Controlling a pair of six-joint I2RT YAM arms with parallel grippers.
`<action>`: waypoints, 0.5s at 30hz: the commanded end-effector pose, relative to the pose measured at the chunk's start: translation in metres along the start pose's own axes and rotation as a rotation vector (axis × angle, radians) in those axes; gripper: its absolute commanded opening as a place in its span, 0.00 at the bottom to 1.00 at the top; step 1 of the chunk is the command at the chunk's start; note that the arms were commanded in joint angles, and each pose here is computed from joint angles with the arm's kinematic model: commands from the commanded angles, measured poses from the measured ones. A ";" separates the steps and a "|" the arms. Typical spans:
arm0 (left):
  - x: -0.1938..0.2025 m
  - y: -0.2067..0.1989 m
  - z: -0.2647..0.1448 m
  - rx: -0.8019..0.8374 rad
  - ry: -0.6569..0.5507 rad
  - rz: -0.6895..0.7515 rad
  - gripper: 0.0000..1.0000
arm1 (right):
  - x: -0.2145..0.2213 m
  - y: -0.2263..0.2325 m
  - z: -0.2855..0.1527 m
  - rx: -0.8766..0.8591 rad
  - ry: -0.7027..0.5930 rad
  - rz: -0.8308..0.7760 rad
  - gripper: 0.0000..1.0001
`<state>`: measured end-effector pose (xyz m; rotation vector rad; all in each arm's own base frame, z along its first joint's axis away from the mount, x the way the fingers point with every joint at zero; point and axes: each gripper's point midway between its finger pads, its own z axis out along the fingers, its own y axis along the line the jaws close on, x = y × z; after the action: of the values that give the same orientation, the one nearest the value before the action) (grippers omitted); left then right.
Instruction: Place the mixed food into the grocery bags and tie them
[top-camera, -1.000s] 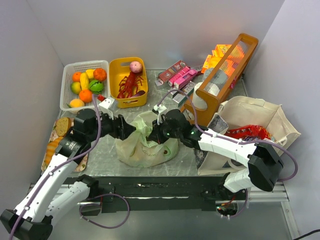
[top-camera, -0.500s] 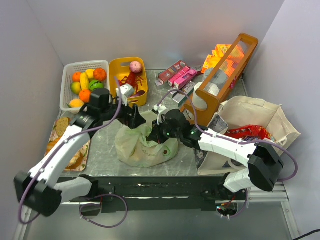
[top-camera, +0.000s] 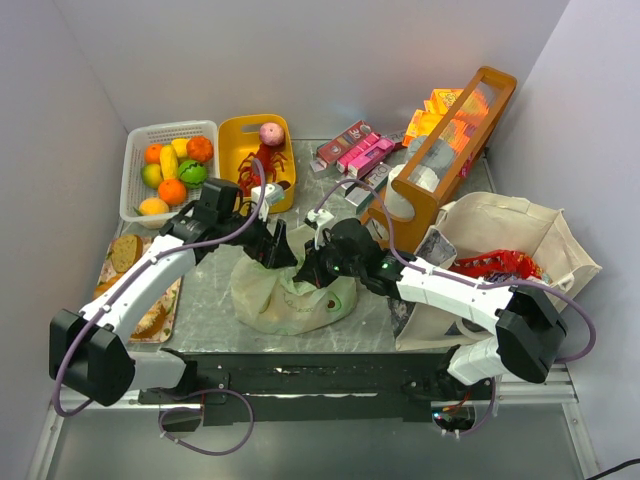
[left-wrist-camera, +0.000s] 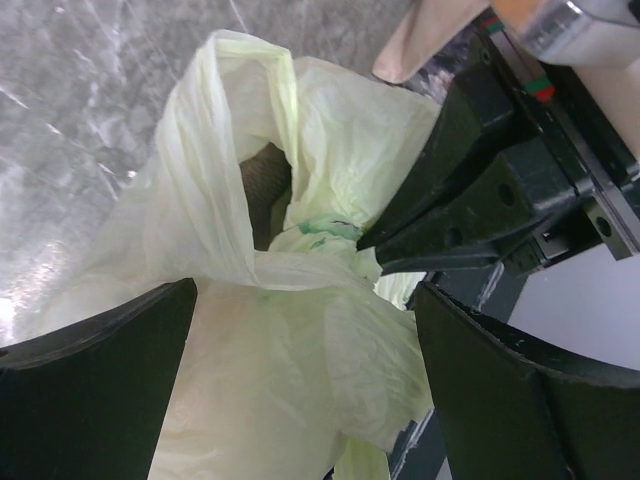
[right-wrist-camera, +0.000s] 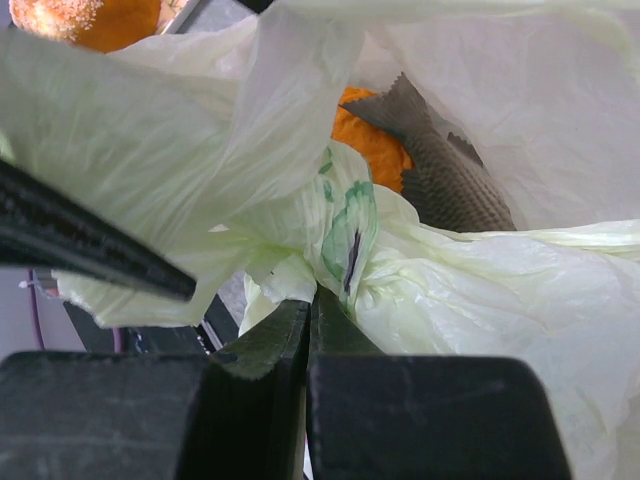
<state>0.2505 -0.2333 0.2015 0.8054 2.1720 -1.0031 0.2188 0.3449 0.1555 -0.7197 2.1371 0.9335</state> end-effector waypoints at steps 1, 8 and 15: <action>-0.013 -0.017 -0.004 0.063 -0.024 0.048 0.96 | -0.028 0.005 -0.007 0.008 -0.072 -0.027 0.00; -0.012 -0.021 -0.004 0.082 -0.019 0.045 0.96 | -0.026 0.002 -0.007 0.015 -0.070 -0.022 0.00; 0.006 -0.019 0.013 0.063 0.084 0.023 0.88 | -0.029 0.002 -0.009 0.014 -0.080 -0.020 0.00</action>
<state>0.2366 -0.2445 0.1944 0.8629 2.2085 -1.0492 0.2213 0.3426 0.1540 -0.7102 2.1423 0.9119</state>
